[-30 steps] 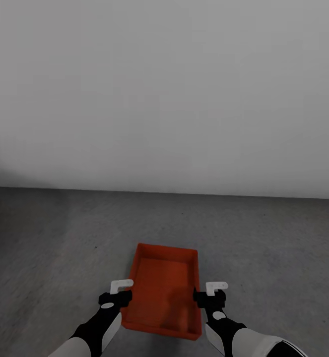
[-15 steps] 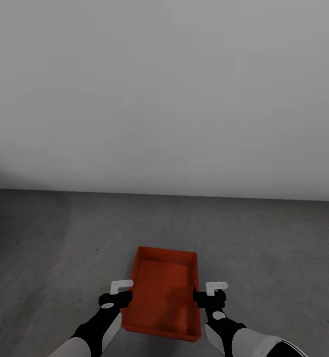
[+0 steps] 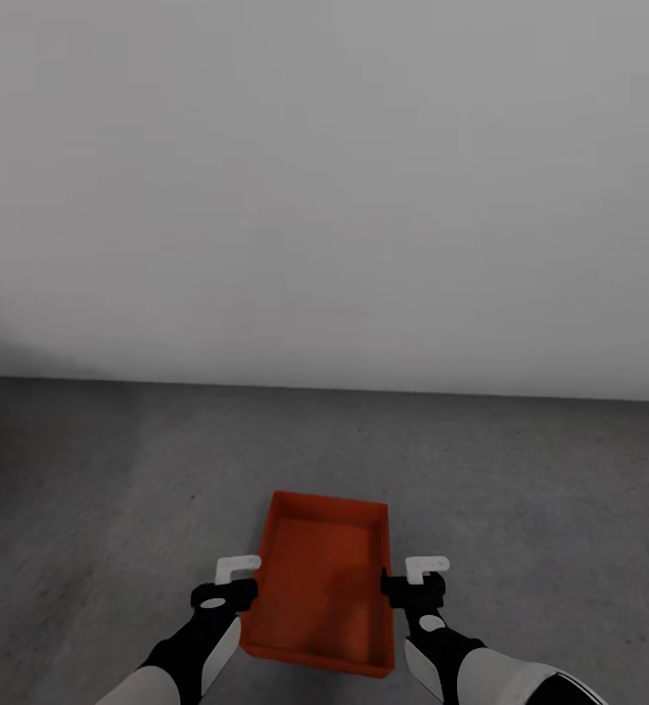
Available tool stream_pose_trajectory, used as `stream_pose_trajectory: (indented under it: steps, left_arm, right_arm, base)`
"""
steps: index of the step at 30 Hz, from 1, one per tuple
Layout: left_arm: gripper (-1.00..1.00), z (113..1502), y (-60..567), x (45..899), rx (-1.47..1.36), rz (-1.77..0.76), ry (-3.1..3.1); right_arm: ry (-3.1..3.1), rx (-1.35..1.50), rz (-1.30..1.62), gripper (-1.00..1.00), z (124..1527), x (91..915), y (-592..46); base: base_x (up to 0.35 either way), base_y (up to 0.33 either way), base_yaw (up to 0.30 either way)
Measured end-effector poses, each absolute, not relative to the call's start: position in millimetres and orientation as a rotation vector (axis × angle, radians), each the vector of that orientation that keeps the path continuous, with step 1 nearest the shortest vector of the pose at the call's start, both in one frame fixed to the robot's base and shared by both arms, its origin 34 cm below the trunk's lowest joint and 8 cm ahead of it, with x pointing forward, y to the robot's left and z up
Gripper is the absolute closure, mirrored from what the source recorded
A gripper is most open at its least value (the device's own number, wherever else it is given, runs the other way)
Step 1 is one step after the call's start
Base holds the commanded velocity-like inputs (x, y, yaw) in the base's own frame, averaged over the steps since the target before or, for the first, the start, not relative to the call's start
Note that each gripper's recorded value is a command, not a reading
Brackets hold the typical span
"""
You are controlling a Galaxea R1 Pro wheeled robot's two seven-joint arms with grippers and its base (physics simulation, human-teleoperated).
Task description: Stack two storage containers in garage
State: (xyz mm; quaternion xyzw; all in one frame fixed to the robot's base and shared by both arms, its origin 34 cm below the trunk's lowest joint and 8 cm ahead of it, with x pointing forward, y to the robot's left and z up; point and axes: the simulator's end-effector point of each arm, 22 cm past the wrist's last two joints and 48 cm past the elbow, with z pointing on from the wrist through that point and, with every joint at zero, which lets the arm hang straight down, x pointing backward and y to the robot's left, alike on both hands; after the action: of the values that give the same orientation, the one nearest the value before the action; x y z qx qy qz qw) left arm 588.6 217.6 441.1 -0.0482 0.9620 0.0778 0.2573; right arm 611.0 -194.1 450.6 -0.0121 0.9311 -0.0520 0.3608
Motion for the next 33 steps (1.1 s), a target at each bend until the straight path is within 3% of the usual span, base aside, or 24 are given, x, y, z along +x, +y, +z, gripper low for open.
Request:
stream_pose_trajectory:
  steps: [33]
  left_arm:
    - [-1.00, 499.8, 220.4, 592.0, -0.228, 0.189, 2.608]
  right_arm:
    - [2.400, -0.033, -0.134, -1.00, 510.0, 615.8, -194.8]
  base:
    - [0.000, 0.000, 0.000]
